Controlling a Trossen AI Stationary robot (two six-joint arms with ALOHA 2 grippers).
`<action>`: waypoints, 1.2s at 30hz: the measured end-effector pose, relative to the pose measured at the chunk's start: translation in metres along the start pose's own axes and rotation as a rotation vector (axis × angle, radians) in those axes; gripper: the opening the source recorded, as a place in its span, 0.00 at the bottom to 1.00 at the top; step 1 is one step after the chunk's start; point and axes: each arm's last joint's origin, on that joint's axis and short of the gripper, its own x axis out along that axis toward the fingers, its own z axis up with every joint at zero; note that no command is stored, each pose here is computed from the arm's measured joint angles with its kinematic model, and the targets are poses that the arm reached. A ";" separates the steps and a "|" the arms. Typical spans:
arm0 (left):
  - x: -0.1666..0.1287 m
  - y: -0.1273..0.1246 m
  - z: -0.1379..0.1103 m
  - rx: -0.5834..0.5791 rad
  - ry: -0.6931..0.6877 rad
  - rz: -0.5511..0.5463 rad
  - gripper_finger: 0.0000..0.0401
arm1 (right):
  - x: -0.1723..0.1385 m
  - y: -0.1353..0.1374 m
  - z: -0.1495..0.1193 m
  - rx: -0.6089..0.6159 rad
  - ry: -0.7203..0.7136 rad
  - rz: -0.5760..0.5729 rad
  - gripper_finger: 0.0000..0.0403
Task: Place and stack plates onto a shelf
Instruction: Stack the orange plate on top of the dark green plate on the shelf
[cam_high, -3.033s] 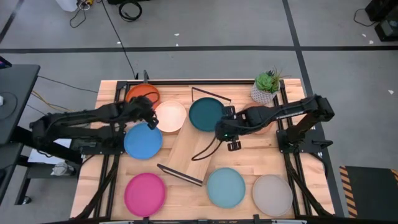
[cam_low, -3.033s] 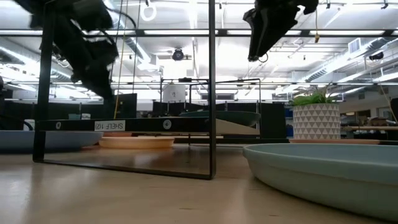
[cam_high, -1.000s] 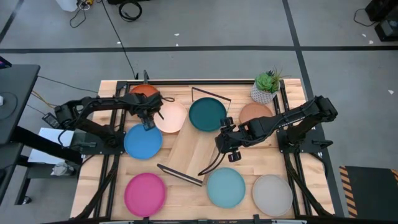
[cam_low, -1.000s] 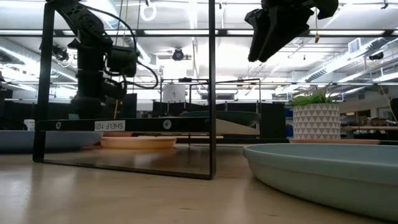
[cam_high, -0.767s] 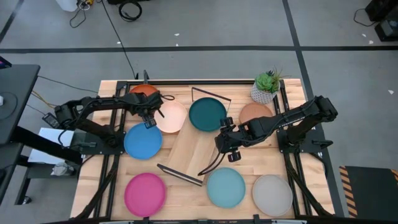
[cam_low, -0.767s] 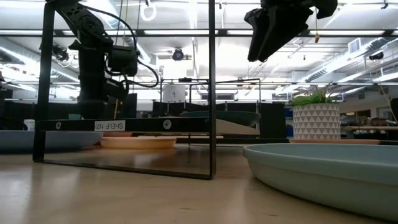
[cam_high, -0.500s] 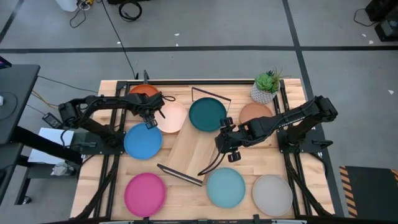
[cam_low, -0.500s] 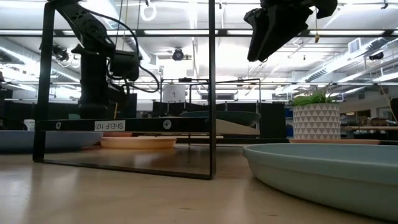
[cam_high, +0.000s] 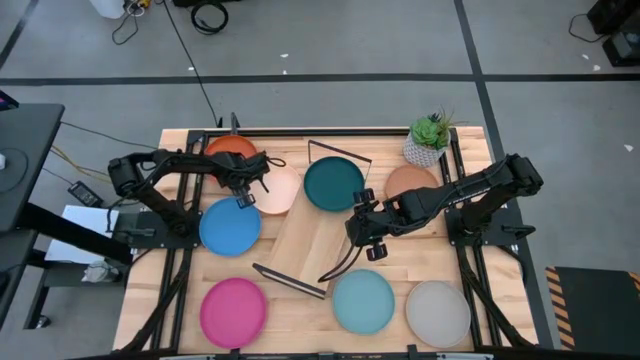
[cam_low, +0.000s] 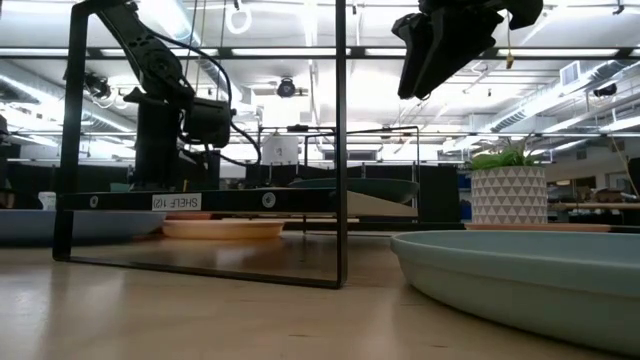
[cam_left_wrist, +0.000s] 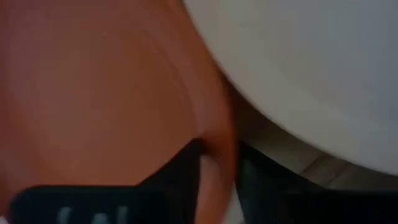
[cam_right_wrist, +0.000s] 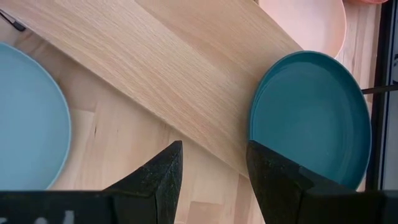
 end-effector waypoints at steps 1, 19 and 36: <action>0.000 0.000 0.000 0.001 0.001 0.011 0.13 | 0.000 0.000 0.000 0.000 0.000 0.000 0.45; -0.100 -0.005 0.002 0.217 -0.003 -0.033 0.04 | -0.002 -0.001 -0.005 -0.007 0.044 -0.030 0.45; -0.191 -0.085 -0.036 1.140 -0.562 0.055 0.04 | -0.038 -0.014 -0.012 0.086 -0.054 -0.065 0.45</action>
